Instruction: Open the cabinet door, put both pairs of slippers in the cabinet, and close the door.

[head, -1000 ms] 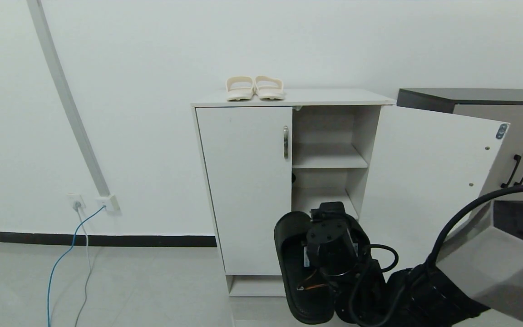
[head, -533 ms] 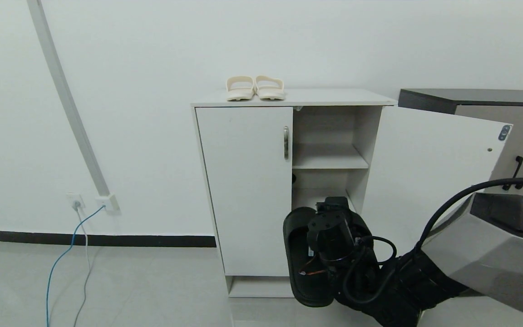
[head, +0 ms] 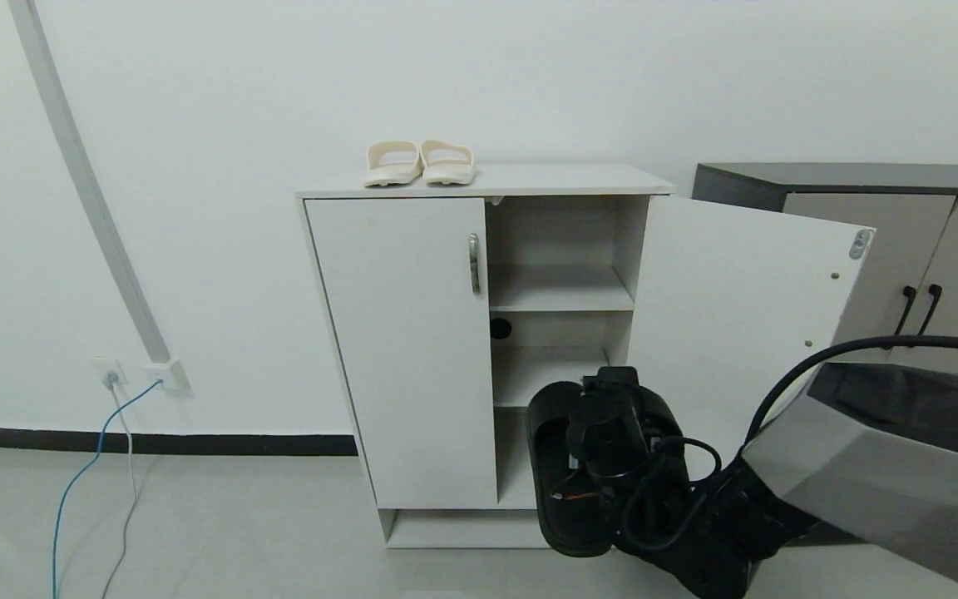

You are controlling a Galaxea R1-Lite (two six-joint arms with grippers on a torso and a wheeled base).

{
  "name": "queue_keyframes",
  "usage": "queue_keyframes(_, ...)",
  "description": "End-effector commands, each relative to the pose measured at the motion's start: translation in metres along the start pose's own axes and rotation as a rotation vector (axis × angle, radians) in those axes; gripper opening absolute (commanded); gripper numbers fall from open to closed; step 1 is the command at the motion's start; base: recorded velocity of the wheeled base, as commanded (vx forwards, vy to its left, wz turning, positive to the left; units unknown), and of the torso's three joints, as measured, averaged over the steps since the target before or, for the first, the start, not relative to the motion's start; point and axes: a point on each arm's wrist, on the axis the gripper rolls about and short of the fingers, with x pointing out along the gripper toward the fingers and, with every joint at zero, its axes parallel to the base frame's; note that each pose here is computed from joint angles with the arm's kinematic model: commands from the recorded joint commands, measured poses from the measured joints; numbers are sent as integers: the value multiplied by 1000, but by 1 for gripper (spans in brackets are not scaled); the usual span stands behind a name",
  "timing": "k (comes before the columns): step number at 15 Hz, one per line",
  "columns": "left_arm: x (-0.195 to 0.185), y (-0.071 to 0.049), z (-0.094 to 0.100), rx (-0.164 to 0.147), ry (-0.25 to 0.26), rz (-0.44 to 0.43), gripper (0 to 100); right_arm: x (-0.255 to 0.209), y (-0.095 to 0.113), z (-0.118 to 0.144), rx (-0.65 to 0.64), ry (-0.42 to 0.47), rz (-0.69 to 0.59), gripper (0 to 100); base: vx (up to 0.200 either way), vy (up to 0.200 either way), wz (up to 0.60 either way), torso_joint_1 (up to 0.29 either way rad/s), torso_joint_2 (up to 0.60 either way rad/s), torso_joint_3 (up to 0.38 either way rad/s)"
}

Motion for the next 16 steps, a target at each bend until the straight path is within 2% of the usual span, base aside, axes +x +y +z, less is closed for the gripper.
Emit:
queue_keyframes(1, 0, 0, 0, -1, 2, 2, 0, 10, 6, -15, -32, -11, 9, 0, 0, 0, 0, 0, 0, 0)
queue_keyframes(5, 0, 0, 0, -1, 2, 2, 0, 24, 18, -26, -59, -44, 42, 0, 0, 0, 0, 0, 0, 0)
queue_keyframes(16, 0, 0, 0, -3, 2, 0, 0, 29, 22, -27, -48, -47, 61, 0, 0, 0, 0, 0, 0, 0)
